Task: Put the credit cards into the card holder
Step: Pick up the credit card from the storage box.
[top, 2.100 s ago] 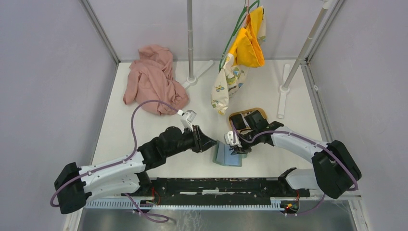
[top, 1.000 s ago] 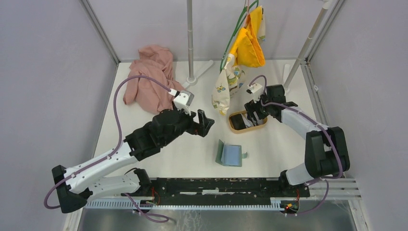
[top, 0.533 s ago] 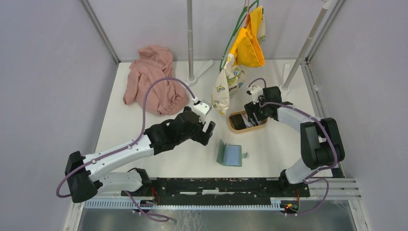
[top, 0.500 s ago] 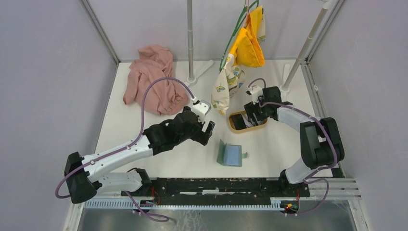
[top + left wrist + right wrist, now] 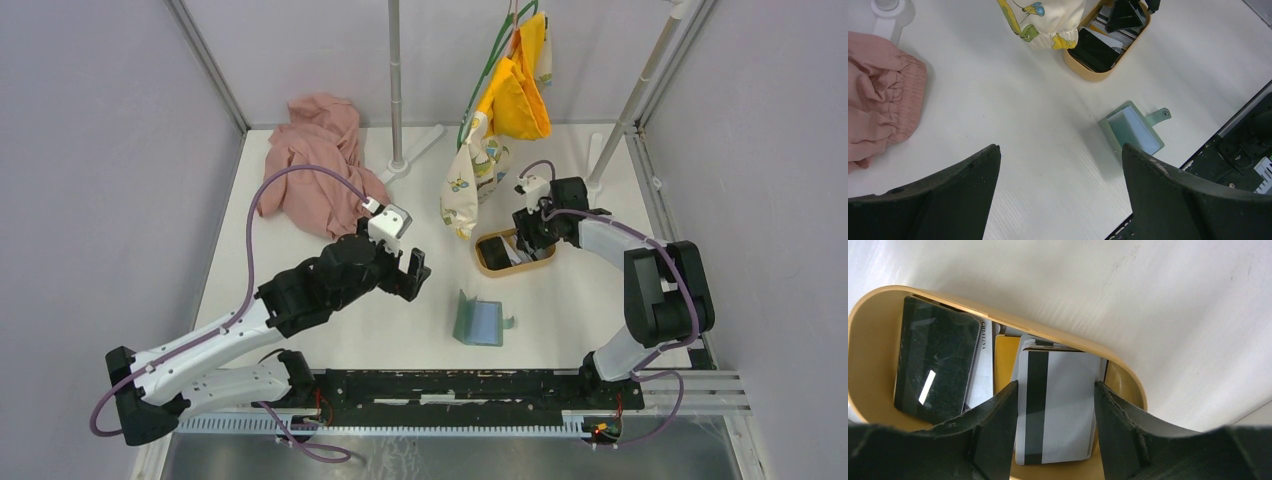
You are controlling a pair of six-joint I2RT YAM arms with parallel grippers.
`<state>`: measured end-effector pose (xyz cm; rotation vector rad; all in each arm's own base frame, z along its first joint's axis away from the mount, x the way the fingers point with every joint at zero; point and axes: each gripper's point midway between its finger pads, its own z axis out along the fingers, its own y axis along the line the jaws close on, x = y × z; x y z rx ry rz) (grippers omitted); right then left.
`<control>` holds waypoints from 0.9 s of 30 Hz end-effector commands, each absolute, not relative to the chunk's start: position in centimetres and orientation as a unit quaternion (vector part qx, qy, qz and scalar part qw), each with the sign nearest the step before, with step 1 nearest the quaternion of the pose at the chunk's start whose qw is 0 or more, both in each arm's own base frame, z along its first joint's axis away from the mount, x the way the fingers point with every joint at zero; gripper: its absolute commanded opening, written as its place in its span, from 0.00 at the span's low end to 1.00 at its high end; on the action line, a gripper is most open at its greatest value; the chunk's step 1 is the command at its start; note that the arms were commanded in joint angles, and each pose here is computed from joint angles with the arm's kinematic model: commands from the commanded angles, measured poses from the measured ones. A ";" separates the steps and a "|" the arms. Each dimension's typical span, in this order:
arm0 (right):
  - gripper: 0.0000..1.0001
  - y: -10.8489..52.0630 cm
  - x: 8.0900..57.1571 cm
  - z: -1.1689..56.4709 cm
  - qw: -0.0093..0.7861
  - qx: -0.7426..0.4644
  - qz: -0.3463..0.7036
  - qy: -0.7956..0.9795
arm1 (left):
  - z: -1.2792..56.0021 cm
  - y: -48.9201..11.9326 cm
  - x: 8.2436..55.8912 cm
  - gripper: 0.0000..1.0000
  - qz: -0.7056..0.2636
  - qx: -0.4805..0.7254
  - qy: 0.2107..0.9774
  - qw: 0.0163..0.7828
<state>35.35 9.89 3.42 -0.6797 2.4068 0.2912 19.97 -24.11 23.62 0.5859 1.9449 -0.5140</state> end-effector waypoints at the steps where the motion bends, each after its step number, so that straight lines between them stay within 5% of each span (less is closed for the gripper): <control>1: 0.52 10.5 35.2 4.6 0.312 -0.242 0.160 0.905 | 24.7 -23.9 20.1 0.95 -0.215 0.253 0.787 0.520; 14: 0.44 11.8 34.5 5.8 0.306 -0.212 0.277 0.886 | 24.6 -23.9 20.4 0.95 -0.217 0.254 0.787 0.519; 21: 0.41 9.6 35.6 5.7 0.317 -0.207 0.229 0.896 | 24.4 -24.2 20.6 0.95 -0.229 0.256 0.788 0.512; 27: 0.61 9.6 35.7 7.2 0.340 -0.270 0.198 0.879 | 24.3 -24.4 20.8 0.95 -0.243 0.255 0.788 0.505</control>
